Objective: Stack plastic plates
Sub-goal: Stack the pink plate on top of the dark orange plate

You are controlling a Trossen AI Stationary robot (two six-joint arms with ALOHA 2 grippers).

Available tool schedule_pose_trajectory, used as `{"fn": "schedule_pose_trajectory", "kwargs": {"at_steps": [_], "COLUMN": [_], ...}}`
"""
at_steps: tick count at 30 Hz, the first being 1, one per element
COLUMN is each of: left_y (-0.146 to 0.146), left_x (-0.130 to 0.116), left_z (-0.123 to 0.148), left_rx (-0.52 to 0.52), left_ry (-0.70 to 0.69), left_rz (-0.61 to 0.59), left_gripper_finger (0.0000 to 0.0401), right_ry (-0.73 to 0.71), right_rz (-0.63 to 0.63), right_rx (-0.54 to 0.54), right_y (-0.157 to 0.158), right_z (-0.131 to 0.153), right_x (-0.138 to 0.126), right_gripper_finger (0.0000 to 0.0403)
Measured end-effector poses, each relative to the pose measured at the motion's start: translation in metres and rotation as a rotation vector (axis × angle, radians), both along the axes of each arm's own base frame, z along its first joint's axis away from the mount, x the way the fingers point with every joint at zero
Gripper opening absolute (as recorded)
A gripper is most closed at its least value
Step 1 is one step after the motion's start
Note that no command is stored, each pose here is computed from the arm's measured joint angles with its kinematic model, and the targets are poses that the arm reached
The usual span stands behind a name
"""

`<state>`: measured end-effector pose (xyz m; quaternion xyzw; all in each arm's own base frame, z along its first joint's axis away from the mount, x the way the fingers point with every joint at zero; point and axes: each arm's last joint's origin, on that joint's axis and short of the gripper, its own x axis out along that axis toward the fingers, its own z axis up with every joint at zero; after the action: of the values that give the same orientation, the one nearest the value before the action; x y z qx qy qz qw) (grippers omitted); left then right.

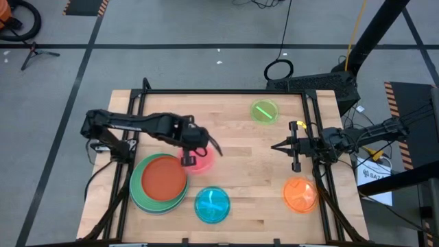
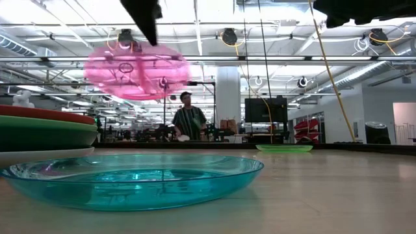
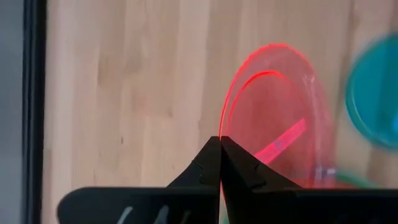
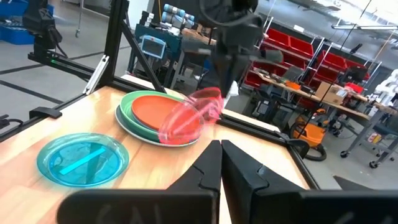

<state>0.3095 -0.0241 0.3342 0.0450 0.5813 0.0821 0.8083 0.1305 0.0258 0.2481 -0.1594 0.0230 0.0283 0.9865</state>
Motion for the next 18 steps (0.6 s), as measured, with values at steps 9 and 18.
{"fn": "schedule_pose_trajectory", "kwargs": {"at_steps": [9, 18], "left_y": [-0.027, -0.044], "left_x": [-0.048, -0.091], "left_z": [0.037, 0.064], "left_rx": [-0.037, -0.077], "left_ry": [0.039, -0.101], "left_rz": [0.035, 0.105], "left_gripper_finger": [0.0003, 0.0003], "right_ry": [0.002, 0.001], "right_rz": [0.0, -0.001], "right_rx": [0.008, 0.012], "right_y": [0.0, 0.0], "right_z": [0.0, 0.0], "right_x": [0.0, 0.0], "right_gripper_finger": [0.0004, 0.0004]}}
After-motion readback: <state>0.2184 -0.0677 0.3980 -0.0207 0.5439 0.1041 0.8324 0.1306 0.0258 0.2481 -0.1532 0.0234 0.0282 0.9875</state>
